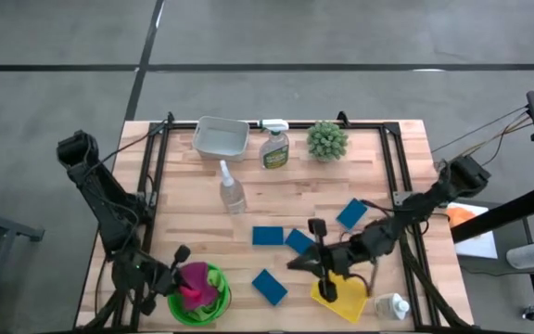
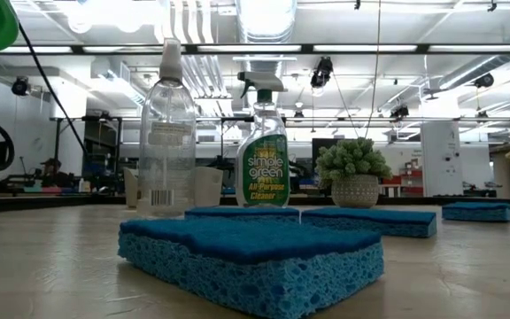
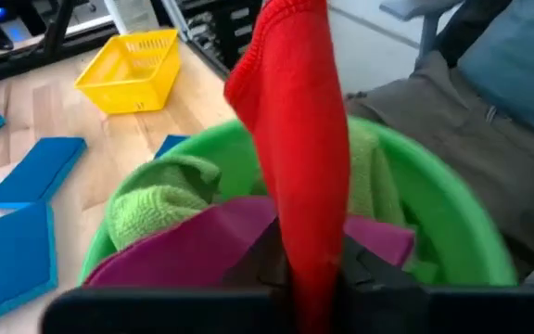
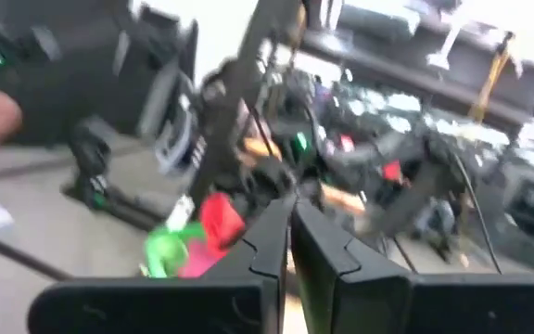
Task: Pick & Place Kitchen Items
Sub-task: Put the red microfiber cloth into the green basket, then put the blue sponge into the yellow bin
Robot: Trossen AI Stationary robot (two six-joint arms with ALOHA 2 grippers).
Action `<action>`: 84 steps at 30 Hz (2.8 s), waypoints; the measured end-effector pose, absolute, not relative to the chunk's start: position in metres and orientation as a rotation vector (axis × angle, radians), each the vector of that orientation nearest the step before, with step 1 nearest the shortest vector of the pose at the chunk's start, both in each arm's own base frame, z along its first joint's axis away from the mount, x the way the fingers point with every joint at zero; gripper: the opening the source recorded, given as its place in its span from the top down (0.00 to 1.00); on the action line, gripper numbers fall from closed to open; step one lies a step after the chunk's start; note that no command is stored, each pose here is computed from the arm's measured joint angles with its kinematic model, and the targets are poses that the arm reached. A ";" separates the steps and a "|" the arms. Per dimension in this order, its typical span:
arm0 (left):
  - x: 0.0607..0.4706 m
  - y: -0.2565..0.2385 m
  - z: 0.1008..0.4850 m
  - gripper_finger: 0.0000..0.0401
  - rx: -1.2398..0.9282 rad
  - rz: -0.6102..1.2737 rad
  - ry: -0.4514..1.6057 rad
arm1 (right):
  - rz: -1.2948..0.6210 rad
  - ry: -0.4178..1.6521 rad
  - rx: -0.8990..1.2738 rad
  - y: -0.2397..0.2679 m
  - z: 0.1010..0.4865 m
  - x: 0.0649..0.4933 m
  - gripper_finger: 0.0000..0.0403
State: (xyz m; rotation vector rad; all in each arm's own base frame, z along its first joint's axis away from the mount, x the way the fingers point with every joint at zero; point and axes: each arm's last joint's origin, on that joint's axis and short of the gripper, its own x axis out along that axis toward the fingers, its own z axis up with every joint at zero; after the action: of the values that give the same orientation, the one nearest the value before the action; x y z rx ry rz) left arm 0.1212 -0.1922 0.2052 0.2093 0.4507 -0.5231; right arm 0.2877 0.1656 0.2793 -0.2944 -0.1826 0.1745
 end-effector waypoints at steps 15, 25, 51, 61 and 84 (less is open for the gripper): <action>0.125 -0.193 0.214 0.45 0.184 -0.552 0.440 | 0.113 -0.151 -0.298 0.164 0.276 0.290 0.95; 0.127 -0.191 0.247 0.37 0.311 -0.481 0.257 | 0.116 -0.150 -0.296 0.164 0.276 0.290 0.95; 0.101 -0.098 0.193 0.37 0.105 -0.095 -0.010 | -0.158 0.236 -0.190 0.133 0.242 0.301 0.43; 0.101 -0.098 0.186 0.37 0.038 -0.128 0.049 | -0.229 0.368 -0.219 0.131 0.239 0.300 0.13; 0.101 -0.095 0.182 0.37 0.014 -0.026 0.075 | -0.265 0.822 0.049 0.112 0.197 0.296 0.13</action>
State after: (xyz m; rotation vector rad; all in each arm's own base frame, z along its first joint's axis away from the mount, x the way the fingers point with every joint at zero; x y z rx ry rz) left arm 0.1007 -0.0950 0.1818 0.0142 0.0749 -0.0260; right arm 0.2964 0.1118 0.1974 0.0488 0.8215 -0.2655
